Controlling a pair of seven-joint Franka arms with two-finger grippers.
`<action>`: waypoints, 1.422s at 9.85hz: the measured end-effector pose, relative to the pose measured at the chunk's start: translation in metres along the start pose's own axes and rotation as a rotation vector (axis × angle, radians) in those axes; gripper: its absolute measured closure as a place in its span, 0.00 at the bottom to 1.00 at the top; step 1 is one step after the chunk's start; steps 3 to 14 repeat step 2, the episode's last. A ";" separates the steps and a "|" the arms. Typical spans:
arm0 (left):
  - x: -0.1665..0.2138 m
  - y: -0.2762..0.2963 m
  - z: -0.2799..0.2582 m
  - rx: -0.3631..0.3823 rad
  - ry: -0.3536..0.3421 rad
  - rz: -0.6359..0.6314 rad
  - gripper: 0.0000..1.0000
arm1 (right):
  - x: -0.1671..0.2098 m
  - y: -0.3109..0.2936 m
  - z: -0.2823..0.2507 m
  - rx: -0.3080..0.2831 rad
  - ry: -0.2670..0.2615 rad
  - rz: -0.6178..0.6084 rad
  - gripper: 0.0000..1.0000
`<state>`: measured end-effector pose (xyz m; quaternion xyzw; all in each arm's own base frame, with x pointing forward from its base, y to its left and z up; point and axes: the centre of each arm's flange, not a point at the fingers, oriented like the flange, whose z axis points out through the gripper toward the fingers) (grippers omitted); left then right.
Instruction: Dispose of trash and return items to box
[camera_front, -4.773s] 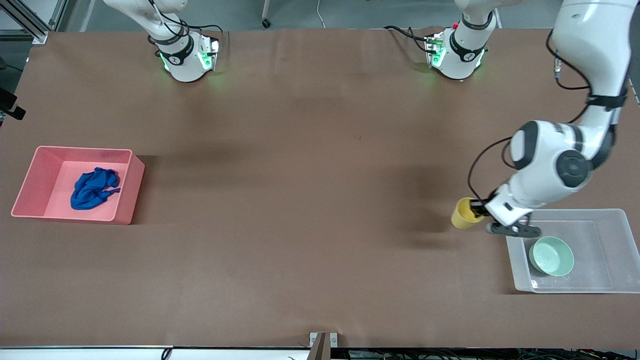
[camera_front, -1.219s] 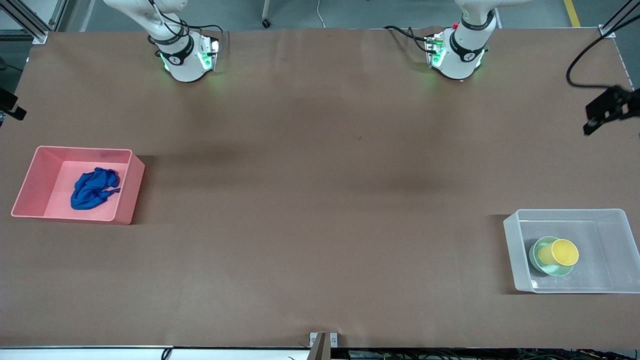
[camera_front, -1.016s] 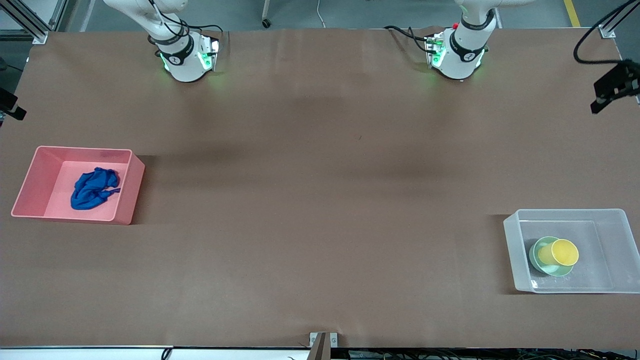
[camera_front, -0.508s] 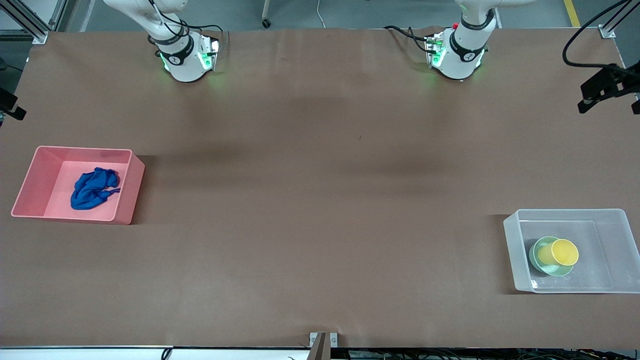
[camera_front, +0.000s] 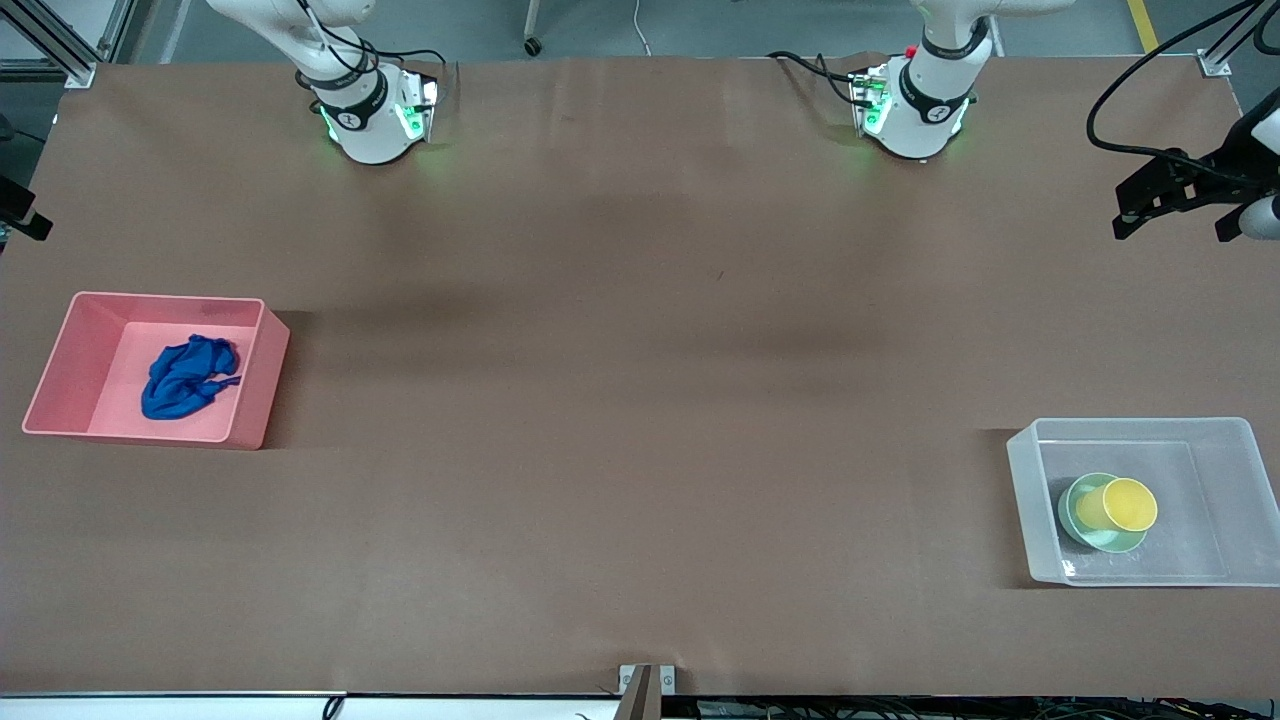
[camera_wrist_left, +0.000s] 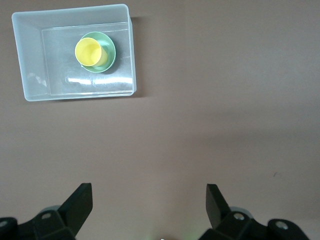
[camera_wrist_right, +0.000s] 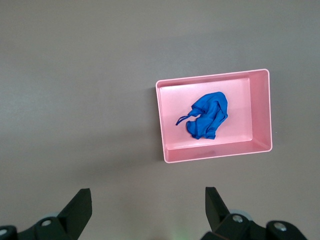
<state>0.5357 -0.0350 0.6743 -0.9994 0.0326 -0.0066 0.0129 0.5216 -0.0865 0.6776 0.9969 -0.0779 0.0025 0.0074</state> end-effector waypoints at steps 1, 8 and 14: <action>-0.002 -0.002 -0.001 -0.013 0.000 -0.004 0.00 | 0.000 0.000 0.000 0.000 0.000 0.000 0.00; -0.004 -0.003 -0.002 -0.020 0.002 -0.007 0.00 | 0.000 0.000 0.000 0.000 0.000 0.000 0.00; -0.004 -0.003 -0.002 -0.020 0.002 -0.007 0.00 | 0.000 0.000 0.000 0.000 0.000 0.000 0.00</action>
